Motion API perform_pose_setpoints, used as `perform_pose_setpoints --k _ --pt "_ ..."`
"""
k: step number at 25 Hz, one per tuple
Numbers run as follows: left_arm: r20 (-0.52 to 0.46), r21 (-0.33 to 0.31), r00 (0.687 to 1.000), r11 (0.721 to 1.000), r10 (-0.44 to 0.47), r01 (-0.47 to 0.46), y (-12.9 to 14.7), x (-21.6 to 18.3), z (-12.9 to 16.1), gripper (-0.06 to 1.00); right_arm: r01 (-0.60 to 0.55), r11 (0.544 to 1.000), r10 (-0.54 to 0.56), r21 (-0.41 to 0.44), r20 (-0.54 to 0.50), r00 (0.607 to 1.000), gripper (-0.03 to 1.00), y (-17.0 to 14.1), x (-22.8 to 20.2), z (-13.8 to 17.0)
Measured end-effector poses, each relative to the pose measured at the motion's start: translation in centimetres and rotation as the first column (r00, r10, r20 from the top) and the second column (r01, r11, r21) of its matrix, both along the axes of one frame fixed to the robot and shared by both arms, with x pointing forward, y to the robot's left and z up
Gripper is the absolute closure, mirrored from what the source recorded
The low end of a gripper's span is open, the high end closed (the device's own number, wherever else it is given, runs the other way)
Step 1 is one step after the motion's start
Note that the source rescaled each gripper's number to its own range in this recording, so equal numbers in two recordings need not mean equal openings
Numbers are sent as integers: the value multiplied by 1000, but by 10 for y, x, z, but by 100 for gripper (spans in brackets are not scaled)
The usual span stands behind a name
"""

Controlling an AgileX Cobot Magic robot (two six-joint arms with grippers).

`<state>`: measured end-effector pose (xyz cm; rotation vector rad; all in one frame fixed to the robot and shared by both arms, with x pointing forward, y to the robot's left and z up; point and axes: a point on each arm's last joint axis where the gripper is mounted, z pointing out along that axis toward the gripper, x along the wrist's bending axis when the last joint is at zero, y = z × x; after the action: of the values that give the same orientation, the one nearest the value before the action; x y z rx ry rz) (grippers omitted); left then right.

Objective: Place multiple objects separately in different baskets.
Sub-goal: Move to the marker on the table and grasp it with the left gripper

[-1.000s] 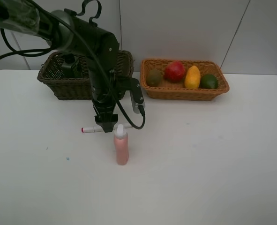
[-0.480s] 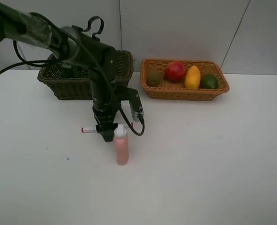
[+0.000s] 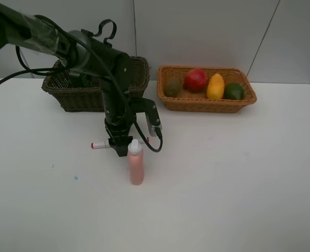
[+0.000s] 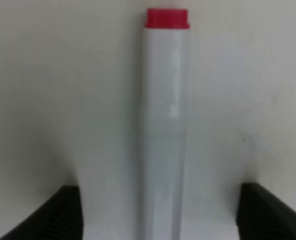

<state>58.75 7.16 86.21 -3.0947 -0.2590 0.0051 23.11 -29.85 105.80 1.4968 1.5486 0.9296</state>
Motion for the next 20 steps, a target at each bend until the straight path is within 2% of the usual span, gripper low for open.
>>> perform_pose_setpoints --k 2,4,5,6,20 --pt "1 -1 1000 1000 0 0 0 0 0 43 0 1000 0 0 0 1000 -3 0 0 0" --pt "1 -1 1000 1000 1 -1 0 0 0 77 0 1000 0 0 0 1000 -3 0 0 0" --pt "-1 -1 1000 1000 1 -1 0 0 0 91 0 1000 0 0 0 1000 -3 0 0 0" --pt "-2 -4 1000 1000 3 -3 0 0 0 94 0 1000 0 0 0 1000 -3 0 0 0" --pt "-5 -8 1000 1000 7 -7 -1 0 0 93 0 1000 0 0 0 1000 -3 0 0 0"
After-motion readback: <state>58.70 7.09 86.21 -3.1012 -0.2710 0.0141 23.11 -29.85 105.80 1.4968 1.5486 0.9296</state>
